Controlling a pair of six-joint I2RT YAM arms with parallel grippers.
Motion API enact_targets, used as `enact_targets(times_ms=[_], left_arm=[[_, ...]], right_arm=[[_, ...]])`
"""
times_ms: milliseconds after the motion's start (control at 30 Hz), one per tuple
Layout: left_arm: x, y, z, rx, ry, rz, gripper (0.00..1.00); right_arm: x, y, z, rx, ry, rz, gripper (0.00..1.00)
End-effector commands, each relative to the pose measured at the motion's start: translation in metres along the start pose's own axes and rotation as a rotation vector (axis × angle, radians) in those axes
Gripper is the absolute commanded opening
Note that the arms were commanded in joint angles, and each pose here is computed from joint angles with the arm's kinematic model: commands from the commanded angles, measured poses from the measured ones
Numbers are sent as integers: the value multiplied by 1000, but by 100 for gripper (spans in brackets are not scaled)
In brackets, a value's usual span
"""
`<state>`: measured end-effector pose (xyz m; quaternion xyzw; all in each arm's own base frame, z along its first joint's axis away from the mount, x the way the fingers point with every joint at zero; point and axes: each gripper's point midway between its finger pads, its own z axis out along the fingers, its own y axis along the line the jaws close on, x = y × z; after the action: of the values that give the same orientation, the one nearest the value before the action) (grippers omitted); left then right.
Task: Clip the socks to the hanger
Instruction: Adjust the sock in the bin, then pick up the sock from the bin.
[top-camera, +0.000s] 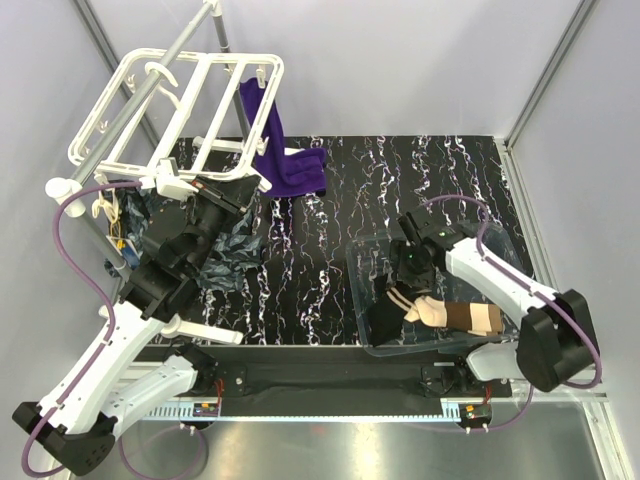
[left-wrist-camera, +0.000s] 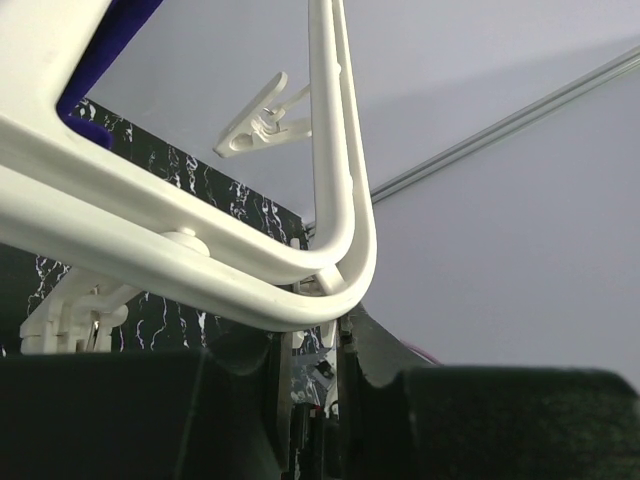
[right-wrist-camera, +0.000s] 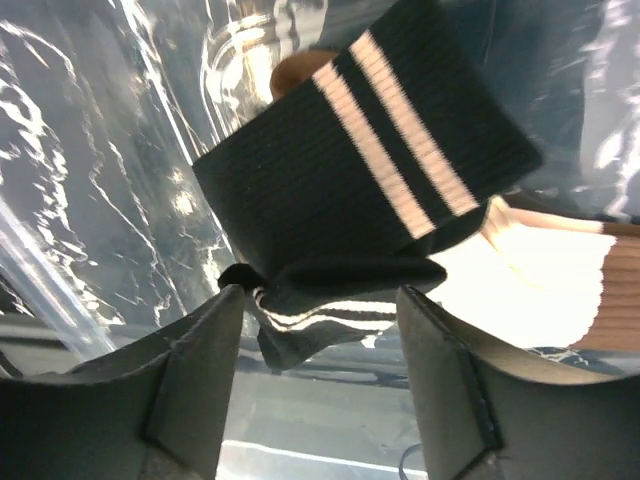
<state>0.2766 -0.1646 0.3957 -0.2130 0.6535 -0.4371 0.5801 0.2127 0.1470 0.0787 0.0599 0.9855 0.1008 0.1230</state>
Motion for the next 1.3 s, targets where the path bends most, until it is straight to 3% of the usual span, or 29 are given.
enact_targets(times_ms=[0,300,567,800,1033,1167,1267], left_arm=[[11,-8,-5,48,61,5,0],[14,-7,-5,55,66,0,0],[17,-4,-4,47,74,-4,0],[15,-4,-5,44,71,1,0],[16,-2,-5,39,72,5,0],[18,-2,-6,40,79,5,0],[16,-4,-9,45,78,6,0]], right_arm=[[-26,1,-27,2,-172,47,70],[-15,11,-30,-154,-252,295,66],[-22,18,-10,-106,-251,324,62],[-28,12,5,-47,-256,304,44],[-29,7,-3,-22,-274,279,9],[-36,-2,-35,11,-341,199,0],[-36,0,-69,-20,-365,89,0]])
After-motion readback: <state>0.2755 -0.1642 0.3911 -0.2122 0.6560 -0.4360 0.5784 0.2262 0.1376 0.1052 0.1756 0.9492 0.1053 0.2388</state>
